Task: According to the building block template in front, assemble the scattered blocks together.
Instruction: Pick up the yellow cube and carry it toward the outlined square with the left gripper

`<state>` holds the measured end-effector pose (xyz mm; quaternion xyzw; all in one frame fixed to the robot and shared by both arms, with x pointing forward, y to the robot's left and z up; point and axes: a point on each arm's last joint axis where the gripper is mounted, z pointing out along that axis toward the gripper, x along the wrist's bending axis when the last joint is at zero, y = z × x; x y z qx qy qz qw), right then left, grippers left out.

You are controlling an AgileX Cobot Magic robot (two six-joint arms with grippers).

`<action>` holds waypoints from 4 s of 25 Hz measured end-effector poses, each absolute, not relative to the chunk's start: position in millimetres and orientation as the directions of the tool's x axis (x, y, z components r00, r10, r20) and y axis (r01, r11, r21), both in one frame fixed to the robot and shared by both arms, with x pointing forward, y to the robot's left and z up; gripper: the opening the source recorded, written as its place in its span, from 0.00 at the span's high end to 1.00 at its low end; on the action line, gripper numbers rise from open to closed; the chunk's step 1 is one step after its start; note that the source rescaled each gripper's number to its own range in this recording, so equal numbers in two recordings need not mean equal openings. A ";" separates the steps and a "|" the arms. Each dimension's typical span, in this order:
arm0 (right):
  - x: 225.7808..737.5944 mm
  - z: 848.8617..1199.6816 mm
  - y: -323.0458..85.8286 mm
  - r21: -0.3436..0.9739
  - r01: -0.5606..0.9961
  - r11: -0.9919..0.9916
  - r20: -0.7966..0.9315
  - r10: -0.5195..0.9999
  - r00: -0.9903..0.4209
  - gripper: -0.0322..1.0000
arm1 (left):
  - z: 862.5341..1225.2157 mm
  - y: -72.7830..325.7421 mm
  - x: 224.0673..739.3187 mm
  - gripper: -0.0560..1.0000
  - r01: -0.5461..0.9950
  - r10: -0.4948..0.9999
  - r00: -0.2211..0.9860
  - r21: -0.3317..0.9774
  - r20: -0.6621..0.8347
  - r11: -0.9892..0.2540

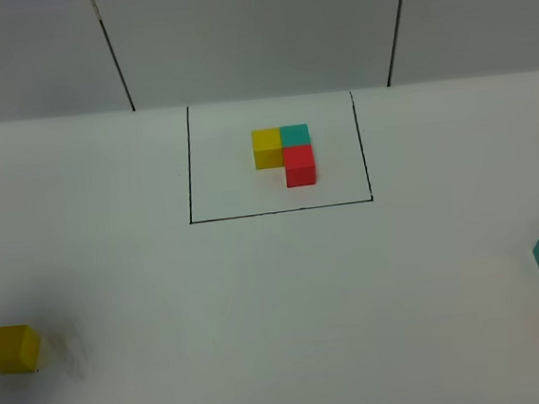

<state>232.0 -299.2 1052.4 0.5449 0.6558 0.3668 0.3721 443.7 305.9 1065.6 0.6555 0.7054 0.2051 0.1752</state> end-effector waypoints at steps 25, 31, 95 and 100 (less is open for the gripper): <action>232.0 1052.4 -299.2 0.887 0.442 0.137 -0.088 0.988 -0.129 0.50 | 957.6 304.9 510.0 0.33 0.975 0.998 -0.053 0.218 0.044 0.042; 232.0 1052.4 -299.2 0.887 0.442 0.137 -0.088 0.988 -0.129 0.50 | 940.7 304.7 516.4 0.33 0.981 0.998 -0.049 0.190 0.043 0.040; 232.0 1052.4 -299.2 0.887 0.442 0.137 -0.088 0.988 -0.129 0.50 | 998.5 157.6 577.1 0.94 0.596 0.607 0.794 0.245 -0.035 -0.765; 232.0 1052.4 -299.2 0.887 0.442 0.137 -0.088 0.988 -0.129 0.50 | 1004.1 103.1 572.0 0.94 0.418 0.429 0.903 0.169 0.031 -0.892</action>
